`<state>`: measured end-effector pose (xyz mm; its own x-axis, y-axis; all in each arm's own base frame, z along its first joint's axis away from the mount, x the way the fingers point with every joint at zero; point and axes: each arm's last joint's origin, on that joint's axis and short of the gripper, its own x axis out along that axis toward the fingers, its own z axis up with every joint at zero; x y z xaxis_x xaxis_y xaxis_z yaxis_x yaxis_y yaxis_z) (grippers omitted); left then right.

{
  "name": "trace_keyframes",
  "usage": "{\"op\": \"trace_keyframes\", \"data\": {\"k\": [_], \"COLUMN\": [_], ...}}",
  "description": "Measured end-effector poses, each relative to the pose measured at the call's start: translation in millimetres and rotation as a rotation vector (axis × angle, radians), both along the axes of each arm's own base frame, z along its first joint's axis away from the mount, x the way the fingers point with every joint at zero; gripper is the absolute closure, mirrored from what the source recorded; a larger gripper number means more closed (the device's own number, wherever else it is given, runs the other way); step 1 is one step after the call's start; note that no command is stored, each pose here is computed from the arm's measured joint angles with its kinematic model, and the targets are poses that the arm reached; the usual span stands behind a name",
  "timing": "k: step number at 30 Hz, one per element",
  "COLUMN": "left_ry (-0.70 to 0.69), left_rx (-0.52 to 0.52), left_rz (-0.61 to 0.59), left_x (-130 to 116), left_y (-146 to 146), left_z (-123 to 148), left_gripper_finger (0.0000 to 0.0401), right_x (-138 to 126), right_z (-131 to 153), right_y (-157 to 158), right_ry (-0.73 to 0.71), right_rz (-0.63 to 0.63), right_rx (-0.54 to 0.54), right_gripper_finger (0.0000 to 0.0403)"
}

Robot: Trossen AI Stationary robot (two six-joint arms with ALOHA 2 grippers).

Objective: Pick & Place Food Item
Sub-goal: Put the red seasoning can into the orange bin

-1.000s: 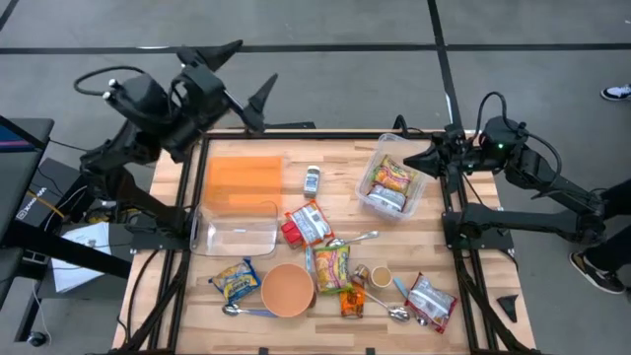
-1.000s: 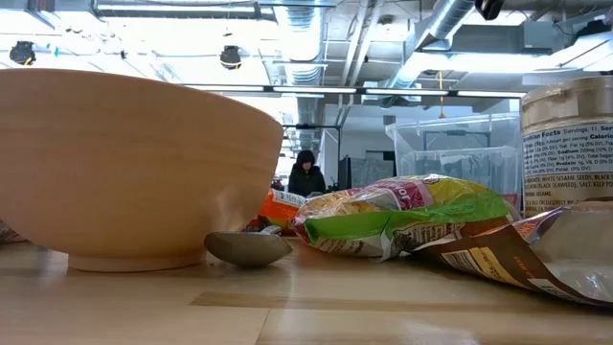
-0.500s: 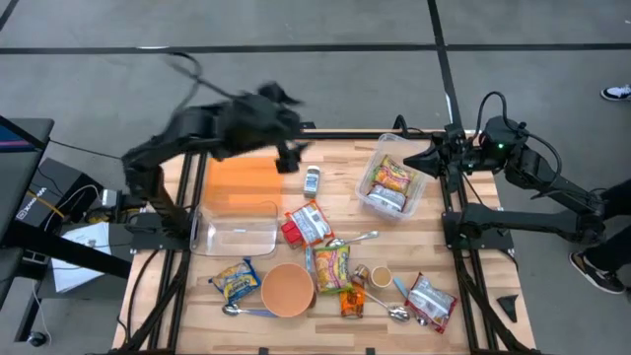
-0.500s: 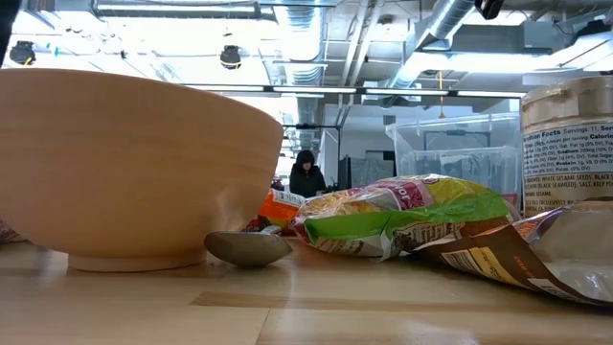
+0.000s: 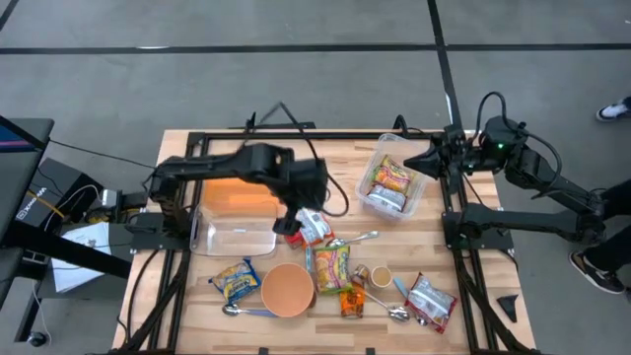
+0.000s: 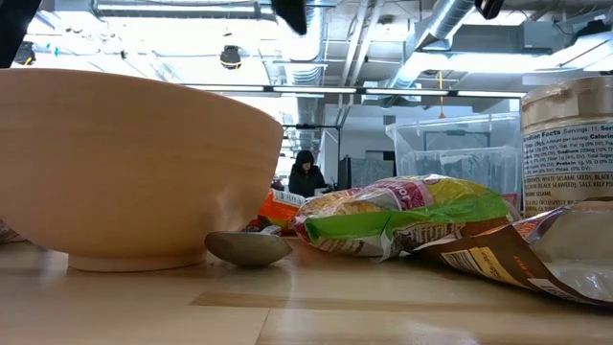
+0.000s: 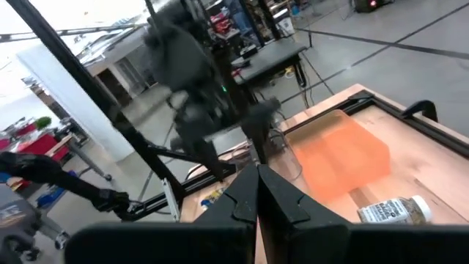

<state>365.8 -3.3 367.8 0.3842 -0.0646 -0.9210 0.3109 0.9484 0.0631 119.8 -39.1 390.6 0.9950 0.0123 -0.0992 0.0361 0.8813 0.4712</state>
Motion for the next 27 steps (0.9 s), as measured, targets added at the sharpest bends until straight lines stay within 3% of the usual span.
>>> {"op": "trace_keyframes", "data": {"k": [12,27], "left_ry": [0.122,0.155], "left_rx": [0.077,0.156], "left_rz": [-0.235,-0.29], "left_x": [-1.8,-10.0], "left_y": [-35.0,-35.0], "left_z": [-98.1,-151.5], "left_gripper_finger": [0.0049,0.005], "right_x": [-1.2,-22.5], "right_z": [-4.1,-0.1], "right_y": [3.7,12.3], "right_ry": [0.04,0.0], "right_rz": [0.026,0.026], "right_rx": [0.011,-0.004], "right_gripper_finger": [0.0403,0.0403]}}
